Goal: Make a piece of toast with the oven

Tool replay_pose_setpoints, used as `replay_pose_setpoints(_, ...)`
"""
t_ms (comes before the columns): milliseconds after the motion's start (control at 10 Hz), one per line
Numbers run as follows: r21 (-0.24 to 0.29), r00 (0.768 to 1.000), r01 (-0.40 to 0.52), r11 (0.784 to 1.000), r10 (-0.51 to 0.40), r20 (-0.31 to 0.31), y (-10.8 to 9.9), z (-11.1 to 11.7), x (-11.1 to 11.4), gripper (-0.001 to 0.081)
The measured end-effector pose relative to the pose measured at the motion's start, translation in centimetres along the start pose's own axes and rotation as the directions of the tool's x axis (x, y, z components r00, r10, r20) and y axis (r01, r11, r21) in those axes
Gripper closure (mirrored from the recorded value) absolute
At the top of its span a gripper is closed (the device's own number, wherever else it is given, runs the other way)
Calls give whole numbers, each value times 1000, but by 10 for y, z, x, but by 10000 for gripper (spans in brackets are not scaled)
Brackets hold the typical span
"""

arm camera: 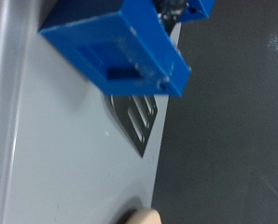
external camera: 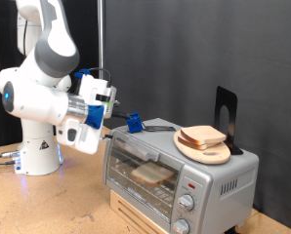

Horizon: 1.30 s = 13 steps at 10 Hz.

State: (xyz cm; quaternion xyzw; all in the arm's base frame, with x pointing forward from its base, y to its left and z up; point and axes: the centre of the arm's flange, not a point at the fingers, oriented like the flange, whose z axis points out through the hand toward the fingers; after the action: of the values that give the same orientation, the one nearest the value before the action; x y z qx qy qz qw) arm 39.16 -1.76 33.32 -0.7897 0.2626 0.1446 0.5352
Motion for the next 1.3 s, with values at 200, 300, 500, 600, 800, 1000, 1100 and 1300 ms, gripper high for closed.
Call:
replay_pose_setpoints(200,-35,1000,-7,999,7,1,8,6,-7,-2)
replay_pose_setpoints(300,-59,1000,-17,998,17,0,14,3,-8,-2)
replay_pose_setpoints(500,-92,997,-77,993,75,-33,26,-19,-5,-2)
replay_pose_setpoints(600,-80,993,-101,992,96,-68,30,-33,-3,-2)
replay_pose_setpoints(800,-55,984,-115,992,106,-146,31,-58,5,-2)
replay_pose_setpoints(1000,-37,990,-116,993,113,-82,30,-54,-1,-2)
replay_pose_setpoints(1100,-3,992,-124,992,124,-6,27,-61,-7,-2)
replay_pose_setpoints(1300,71,990,-129,989,125,65,21,-93,-3,-2)
